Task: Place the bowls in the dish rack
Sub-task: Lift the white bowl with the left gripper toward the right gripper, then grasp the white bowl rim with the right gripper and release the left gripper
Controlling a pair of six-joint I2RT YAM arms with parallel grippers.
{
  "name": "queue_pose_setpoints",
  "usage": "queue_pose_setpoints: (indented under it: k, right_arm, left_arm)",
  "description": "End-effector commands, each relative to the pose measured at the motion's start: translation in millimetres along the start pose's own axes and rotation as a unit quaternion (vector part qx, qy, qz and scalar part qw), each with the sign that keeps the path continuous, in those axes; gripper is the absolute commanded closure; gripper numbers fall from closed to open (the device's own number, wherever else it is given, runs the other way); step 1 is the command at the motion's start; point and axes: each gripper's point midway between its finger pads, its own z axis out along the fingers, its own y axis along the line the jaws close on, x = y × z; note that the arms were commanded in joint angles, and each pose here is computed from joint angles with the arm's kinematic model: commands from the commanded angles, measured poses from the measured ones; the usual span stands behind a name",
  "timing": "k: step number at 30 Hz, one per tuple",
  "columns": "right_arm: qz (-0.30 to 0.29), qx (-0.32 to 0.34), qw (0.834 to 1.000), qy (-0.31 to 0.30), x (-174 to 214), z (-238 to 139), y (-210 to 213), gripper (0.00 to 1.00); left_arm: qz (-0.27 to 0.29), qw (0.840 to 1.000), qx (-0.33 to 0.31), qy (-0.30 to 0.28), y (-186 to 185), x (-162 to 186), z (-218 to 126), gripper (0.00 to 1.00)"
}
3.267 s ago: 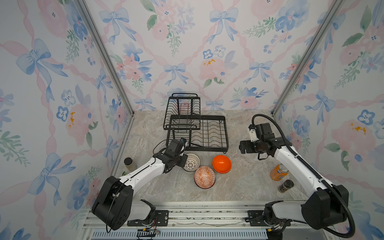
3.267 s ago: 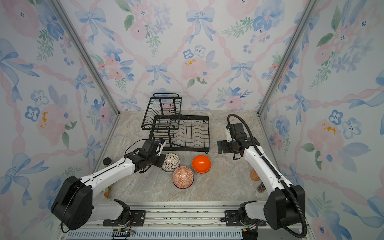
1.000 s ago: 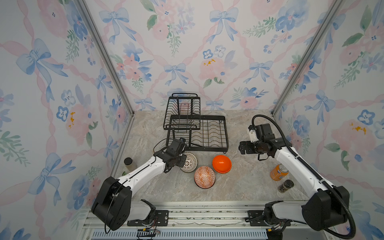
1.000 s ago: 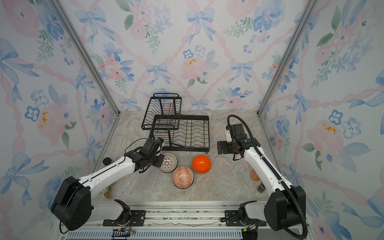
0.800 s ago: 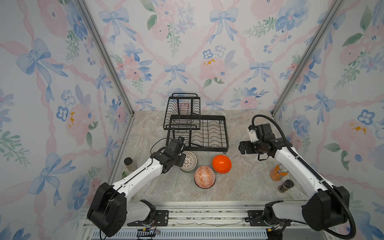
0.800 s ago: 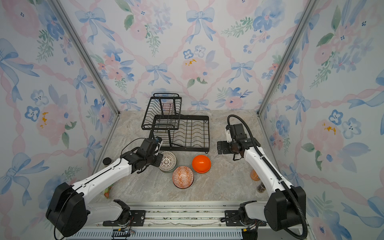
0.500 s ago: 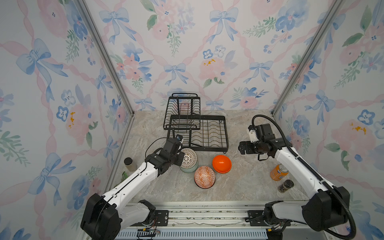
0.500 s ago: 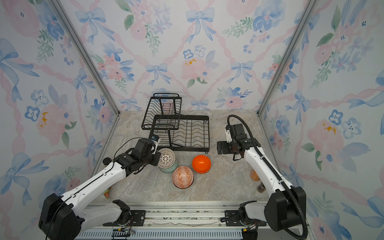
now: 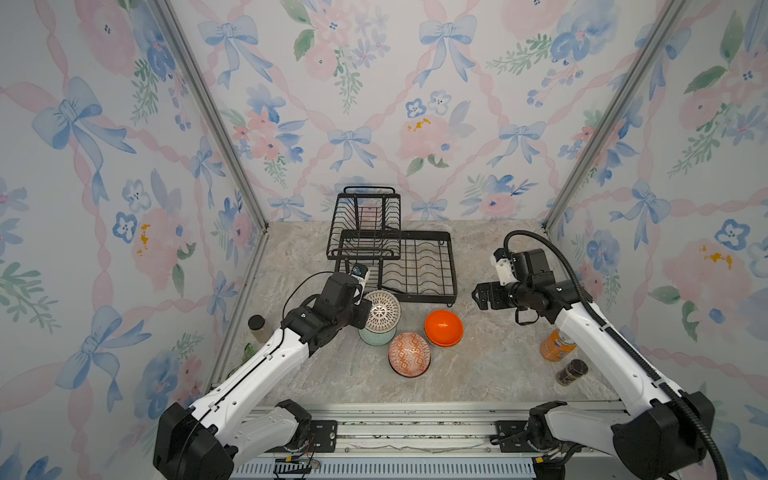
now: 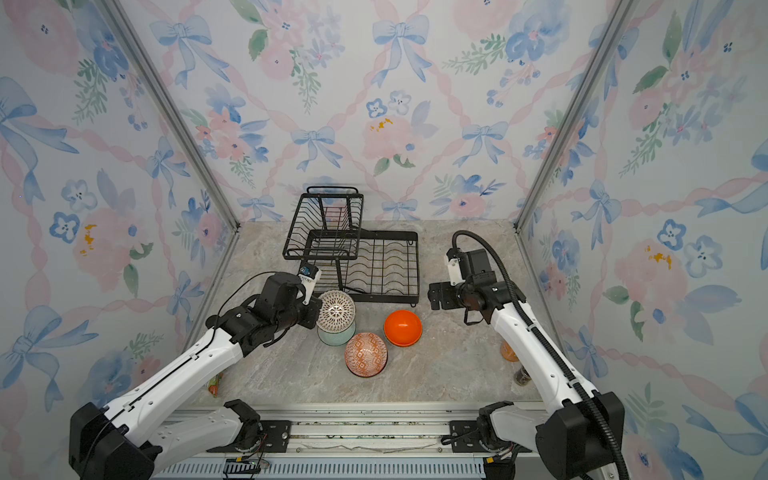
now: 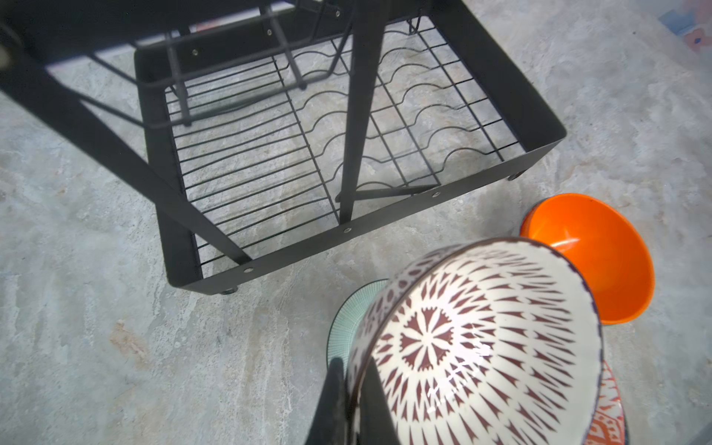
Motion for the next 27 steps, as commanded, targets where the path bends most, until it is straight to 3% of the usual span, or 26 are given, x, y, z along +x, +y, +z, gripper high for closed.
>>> queue_pose_setpoints:
  k: [1,7,14,18,22,27]
  right_arm:
    - [-0.016,-0.036,0.999,-0.024,-14,-10,22,0.03]
    - [-0.011,-0.125,0.989,-0.072,-38,-27,61,0.03]
    - [-0.029,-0.177,0.979,-0.095,-54,-45,102,0.01]
    - [-0.035,-0.191,0.976,-0.100,-57,-51,117,0.07]
    - [-0.042,-0.194,0.976,-0.091,-57,-46,129,0.23]
    - [-0.048,-0.181,0.979,-0.074,-55,-32,136,0.32]
  left_arm:
    - [-0.004,0.998,0.025,-0.057,-14,-35,-19,1.00]
    - [0.006,0.996,0.042,-0.075,-34,-52,-19,1.00]
    - [-0.007,0.994,0.056,-0.091,-49,-73,-6,1.00]
    - [0.006,0.994,0.052,-0.092,-56,-83,-1,1.00]
    - [0.011,0.994,0.053,-0.092,-63,-89,6,1.00]
    - [0.016,0.994,0.050,-0.092,-68,-94,13,1.00]
